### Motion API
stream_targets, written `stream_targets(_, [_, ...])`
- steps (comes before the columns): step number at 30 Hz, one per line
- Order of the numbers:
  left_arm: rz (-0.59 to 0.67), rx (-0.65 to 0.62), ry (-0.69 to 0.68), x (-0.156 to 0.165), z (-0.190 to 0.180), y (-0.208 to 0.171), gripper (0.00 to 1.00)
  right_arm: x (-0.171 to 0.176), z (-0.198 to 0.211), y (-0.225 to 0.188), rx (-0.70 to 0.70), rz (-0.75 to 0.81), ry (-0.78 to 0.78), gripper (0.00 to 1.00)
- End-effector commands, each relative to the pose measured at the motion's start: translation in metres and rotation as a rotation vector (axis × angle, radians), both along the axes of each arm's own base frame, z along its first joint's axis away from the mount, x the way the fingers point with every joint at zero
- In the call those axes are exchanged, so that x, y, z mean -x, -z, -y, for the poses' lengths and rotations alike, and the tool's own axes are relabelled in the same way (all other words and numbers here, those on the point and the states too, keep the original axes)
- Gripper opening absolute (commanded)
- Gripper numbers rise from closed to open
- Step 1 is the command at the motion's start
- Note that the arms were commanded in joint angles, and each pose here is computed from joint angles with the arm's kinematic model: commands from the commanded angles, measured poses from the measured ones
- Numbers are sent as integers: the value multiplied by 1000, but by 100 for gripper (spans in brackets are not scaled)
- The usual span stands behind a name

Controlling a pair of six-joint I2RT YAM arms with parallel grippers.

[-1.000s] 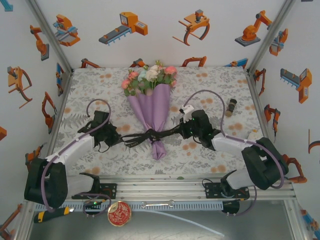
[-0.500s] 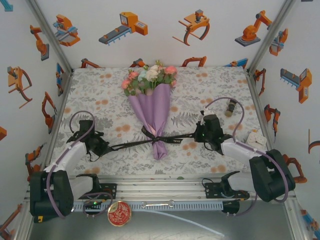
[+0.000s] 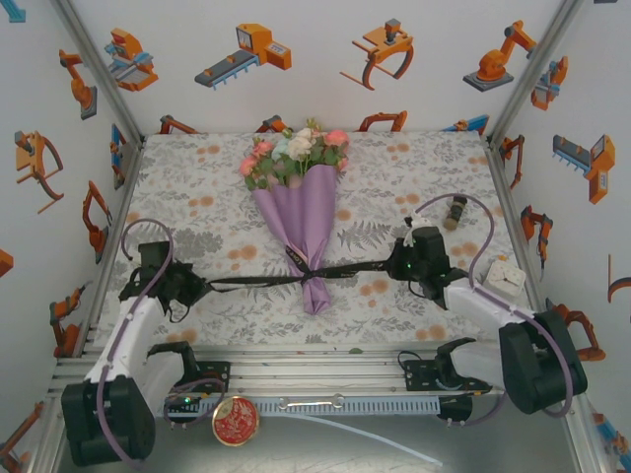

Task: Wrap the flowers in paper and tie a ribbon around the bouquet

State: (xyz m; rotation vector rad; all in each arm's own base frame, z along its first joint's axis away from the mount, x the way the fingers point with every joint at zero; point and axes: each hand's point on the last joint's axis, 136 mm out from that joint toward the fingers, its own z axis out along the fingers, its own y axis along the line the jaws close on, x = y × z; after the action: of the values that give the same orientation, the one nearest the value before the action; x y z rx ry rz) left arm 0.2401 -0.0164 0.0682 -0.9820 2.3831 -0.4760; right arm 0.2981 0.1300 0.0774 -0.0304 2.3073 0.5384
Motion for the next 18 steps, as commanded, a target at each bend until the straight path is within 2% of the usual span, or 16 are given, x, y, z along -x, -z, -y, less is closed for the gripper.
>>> stream_targets(1, [271, -47, 175, -21, 22, -60, 31, 0, -17, -44, -32, 152, -121, 63])
stream_targets(2, [360, -62, 233, -23, 31, -82, 43, 2, -17, -60, -36, 196, -126, 73])
stream_targets(3, [432, -89, 264, -23, 35, -100, 54, 2, -13, -76, -24, 247, -121, 76])
stream_targets(5, [528, -153, 257, -23, 31, -125, 69, -2, 10, -100, 44, 323, -16, 84])
stream_targets(8, [595, -323, 132, -23, -2, -142, 87, -11, 60, -124, 189, 428, 209, 92])
stream_targets(11, [567, -571, -28, -26, -48, -137, 99, -18, 122, -121, 358, 392, 455, 99])
stream_targets(13, [528, -698, -81, -28, -67, -128, 97, -24, 150, -104, 428, 334, 532, 99])
stream_targets(15, [495, -800, -65, -35, -74, -116, 97, -36, 166, -82, 454, 295, 550, 100])
stream_targets(18, [525, -826, 32, -57, -63, -97, 97, -58, 168, -57, 458, 290, 500, 100])
